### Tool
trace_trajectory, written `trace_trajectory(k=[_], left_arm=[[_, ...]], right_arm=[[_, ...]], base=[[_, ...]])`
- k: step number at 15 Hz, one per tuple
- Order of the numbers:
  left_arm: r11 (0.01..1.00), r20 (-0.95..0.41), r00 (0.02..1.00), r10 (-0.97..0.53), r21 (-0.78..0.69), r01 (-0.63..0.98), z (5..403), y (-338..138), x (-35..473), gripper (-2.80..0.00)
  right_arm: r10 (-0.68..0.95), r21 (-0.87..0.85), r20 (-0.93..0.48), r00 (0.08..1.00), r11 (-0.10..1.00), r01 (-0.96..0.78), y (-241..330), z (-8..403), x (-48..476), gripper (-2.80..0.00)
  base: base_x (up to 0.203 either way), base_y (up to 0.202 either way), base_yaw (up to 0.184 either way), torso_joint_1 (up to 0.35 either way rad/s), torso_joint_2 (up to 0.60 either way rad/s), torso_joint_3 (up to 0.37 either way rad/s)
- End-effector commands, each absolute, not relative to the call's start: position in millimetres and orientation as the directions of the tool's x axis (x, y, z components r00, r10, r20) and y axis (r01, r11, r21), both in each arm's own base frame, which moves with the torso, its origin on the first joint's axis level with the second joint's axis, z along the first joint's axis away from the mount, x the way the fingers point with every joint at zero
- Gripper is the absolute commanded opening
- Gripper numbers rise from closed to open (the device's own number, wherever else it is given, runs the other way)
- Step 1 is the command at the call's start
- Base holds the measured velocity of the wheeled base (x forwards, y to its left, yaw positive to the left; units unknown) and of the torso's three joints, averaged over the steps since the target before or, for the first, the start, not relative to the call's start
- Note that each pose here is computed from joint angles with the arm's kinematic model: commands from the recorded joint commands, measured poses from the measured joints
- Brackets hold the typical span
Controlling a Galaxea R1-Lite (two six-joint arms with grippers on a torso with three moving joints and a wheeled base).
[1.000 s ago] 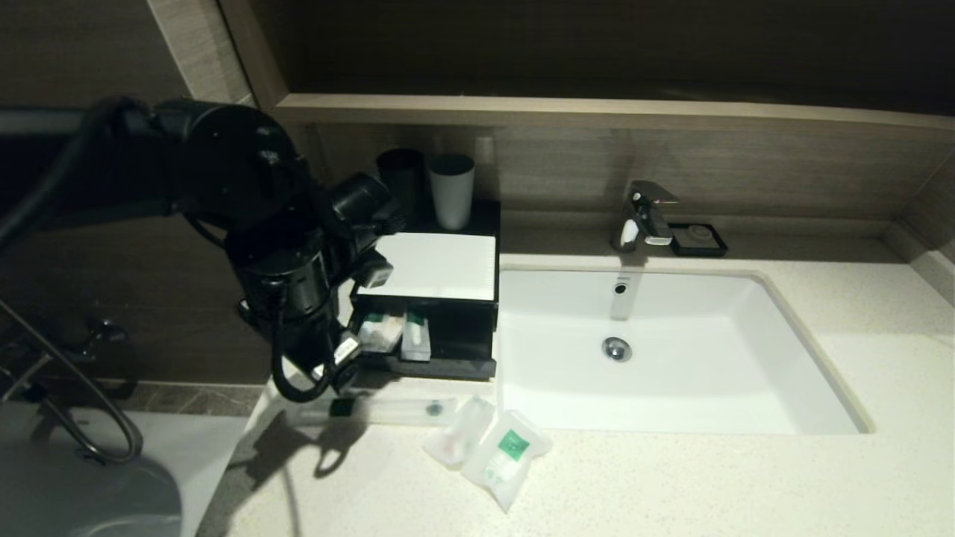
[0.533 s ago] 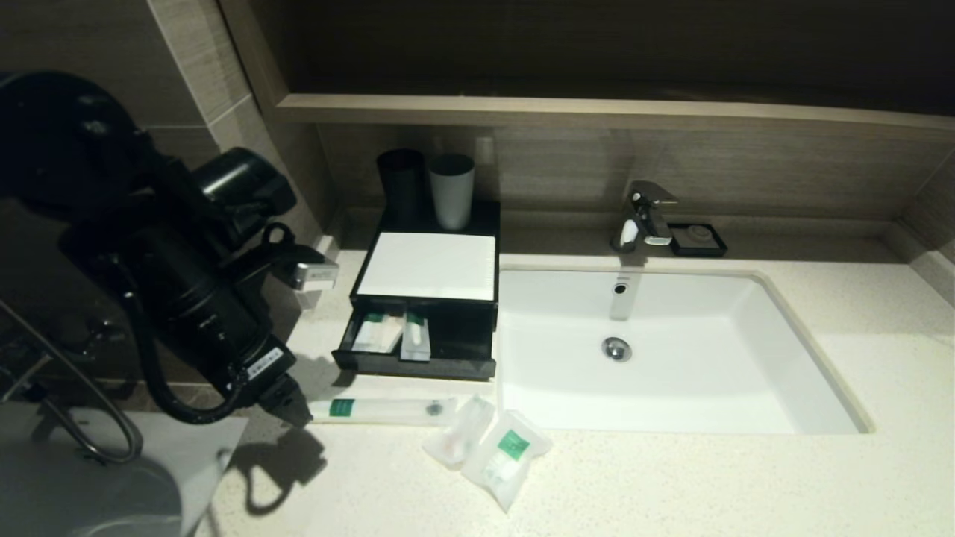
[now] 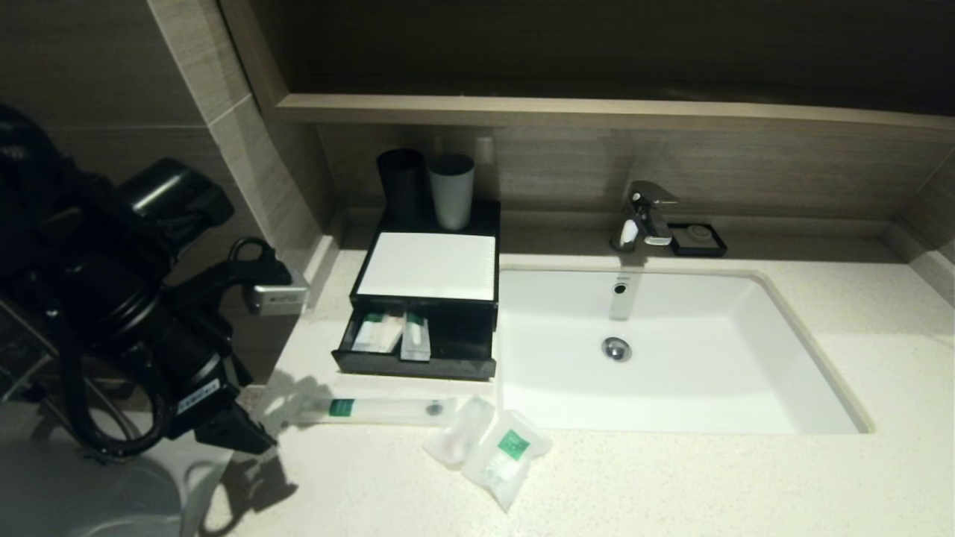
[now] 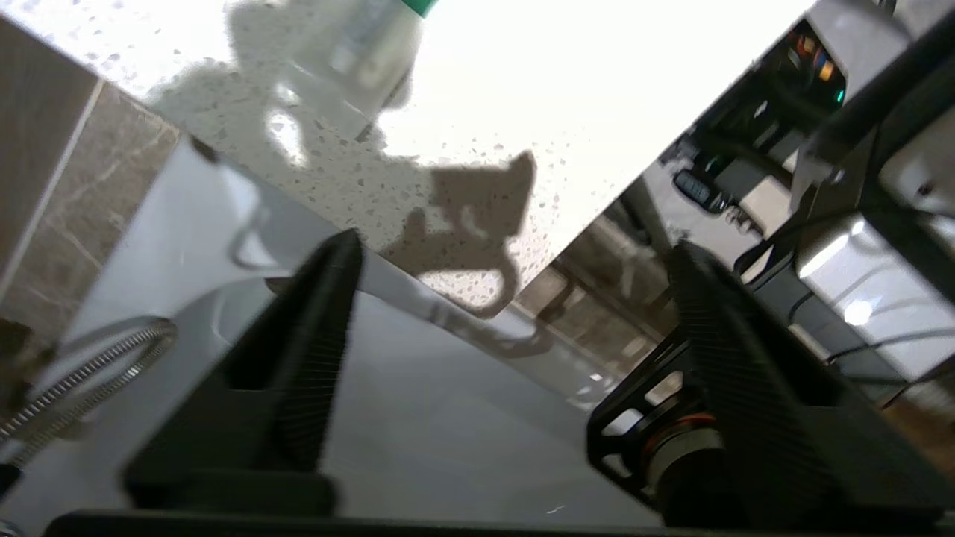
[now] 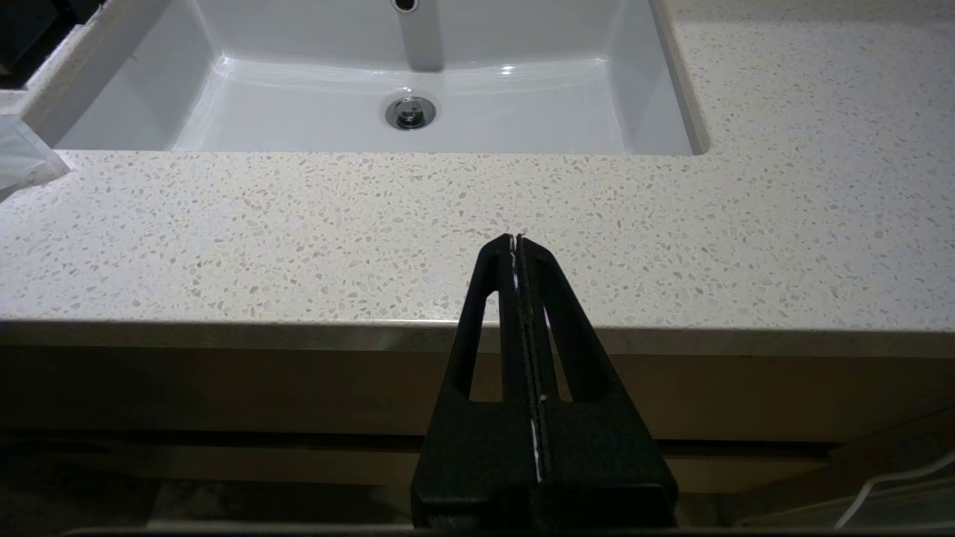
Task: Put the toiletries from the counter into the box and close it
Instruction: Pick up the bathroom toiletry
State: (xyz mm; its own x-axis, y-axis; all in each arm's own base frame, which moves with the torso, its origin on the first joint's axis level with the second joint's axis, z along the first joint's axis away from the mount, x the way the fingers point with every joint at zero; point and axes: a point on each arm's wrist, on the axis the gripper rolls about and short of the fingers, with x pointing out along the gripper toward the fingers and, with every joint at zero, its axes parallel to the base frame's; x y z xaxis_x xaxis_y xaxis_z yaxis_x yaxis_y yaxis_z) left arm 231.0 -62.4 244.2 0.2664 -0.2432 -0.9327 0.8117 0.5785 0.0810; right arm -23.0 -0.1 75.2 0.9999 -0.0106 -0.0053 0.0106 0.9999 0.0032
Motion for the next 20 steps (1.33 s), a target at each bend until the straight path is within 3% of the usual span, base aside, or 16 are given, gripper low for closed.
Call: trace_trajectory(k=[1, 7, 13, 20], left_arm=[[0.521, -0.944, 0.230, -0.238, 0.075, 0.850, 236.8, -60.1, 225.1, -2.80], [0.392, -0.956, 0.187, -0.228, 0.086, 0.916, 221.5, -60.2, 225.4, -2.80], [0.293, -0.943, 0.220, -0.248, 0.144, 0.945, 196.9, -63.7, 240.1, -2.80], [0.275, -0.933, 0.200, -0.299, 0.116, 0.954, 185.3, -58.1, 266.8, -2.80]], right_arm=[[-0.011, 0.003, -0.006, 1.000, 1.000, 0.011, -0.1, 75.1, -22.9, -2.80], [-0.011, 0.003, -0.006, 1.000, 1.000, 0.011, -0.1, 75.1, -22.9, -2.80], [-0.011, 0.003, -0.006, 1.000, 1.000, 0.011, -0.1, 75.2, -22.9, -2.80], [-0.011, 0.003, -0.006, 1.000, 1.000, 0.011, -0.1, 75.1, -22.9, -2.80]], base=[[0.000, 0.000, 0.000, 0.000, 0.00, 0.000], [0.000, 0.000, 0.000, 0.000, 0.00, 0.000], [0.000, 0.000, 0.000, 0.000, 0.00, 0.000], [0.000, 0.000, 0.000, 0.000, 0.00, 0.000]])
